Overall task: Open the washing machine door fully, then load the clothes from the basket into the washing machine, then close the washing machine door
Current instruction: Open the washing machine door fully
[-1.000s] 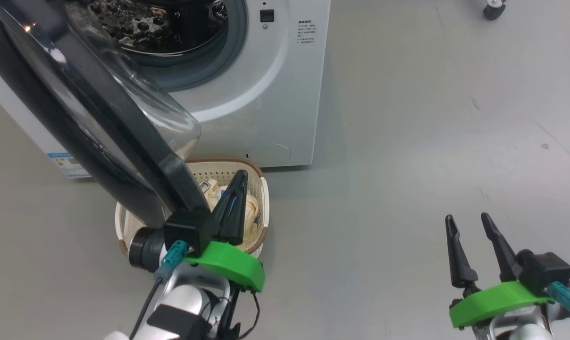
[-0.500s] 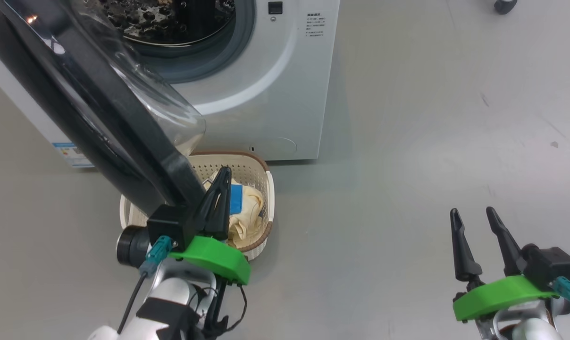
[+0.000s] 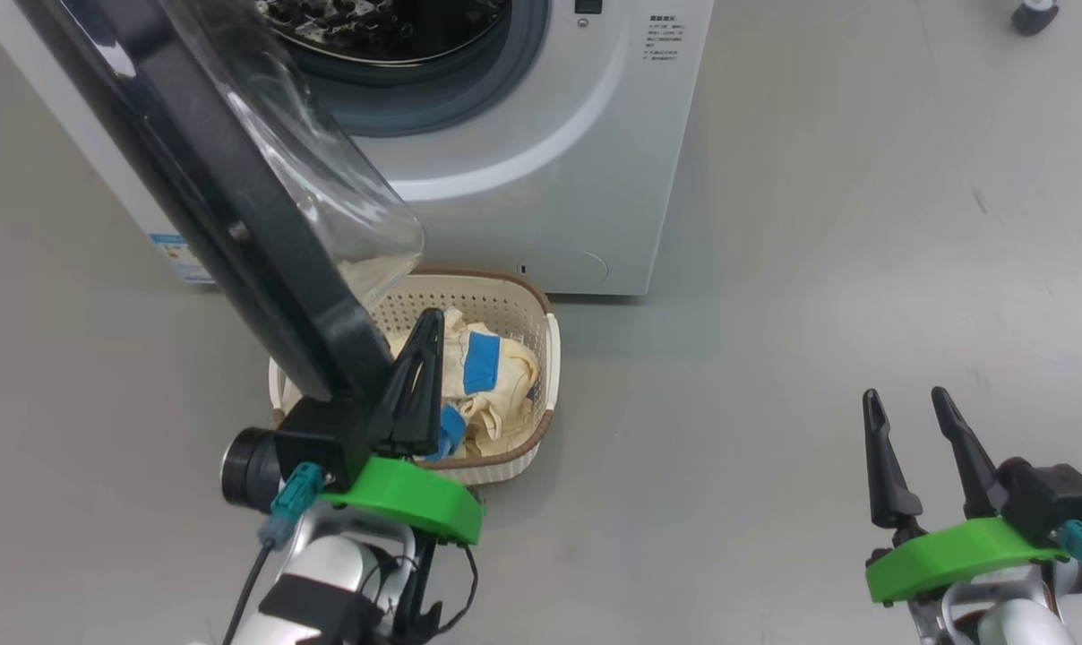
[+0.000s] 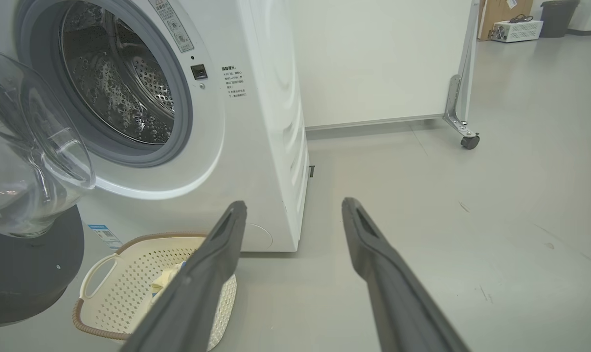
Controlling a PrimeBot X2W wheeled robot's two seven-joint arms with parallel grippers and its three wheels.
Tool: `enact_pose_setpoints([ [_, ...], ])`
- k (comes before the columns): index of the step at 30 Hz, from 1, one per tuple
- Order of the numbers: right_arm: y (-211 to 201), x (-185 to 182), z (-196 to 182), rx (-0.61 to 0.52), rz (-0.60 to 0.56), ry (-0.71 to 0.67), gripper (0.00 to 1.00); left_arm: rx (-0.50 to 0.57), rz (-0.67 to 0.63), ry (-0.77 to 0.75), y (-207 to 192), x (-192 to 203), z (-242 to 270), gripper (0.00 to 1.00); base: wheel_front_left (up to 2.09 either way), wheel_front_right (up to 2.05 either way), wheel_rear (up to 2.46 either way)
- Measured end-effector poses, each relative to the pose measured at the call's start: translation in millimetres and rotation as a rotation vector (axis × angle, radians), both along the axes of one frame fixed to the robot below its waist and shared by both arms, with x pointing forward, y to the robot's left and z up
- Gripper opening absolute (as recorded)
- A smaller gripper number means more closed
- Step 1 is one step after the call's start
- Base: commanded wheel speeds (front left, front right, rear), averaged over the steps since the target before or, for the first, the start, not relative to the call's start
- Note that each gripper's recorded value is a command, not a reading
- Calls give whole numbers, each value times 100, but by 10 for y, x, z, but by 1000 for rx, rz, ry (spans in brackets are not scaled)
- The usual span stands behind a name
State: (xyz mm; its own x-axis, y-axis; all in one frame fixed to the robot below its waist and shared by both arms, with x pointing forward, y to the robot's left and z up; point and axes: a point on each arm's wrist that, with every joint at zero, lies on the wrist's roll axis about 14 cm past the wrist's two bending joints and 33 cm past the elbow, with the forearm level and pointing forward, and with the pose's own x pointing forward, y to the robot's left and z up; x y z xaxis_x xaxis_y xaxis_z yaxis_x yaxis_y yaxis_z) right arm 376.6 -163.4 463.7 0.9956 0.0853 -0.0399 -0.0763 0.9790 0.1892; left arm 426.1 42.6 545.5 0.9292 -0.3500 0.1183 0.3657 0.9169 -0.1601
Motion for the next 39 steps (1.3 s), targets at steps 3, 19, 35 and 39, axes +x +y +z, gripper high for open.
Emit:
enact_pose_setpoints([
  [3, 38, 27, -12, 2, 12, 2, 100, -4, 29, -9, 98, -22, 29, 0, 0, 0, 0],
  [19, 355, 143, 19, 13, 105, -11, 100, 4, 195, -13, 626, -268, 88, 0, 0, 0, 0],
  [35, 596, 171, 111, 8, 179, -33, 100, -2, 373, 44, 1131, -602, -40, 0, 0, 0, 0],
  [39, 646, 167, 102, 10, 194, -28, 100, -2, 419, 52, 1280, -653, -58, 0, 0, 0, 0],
])
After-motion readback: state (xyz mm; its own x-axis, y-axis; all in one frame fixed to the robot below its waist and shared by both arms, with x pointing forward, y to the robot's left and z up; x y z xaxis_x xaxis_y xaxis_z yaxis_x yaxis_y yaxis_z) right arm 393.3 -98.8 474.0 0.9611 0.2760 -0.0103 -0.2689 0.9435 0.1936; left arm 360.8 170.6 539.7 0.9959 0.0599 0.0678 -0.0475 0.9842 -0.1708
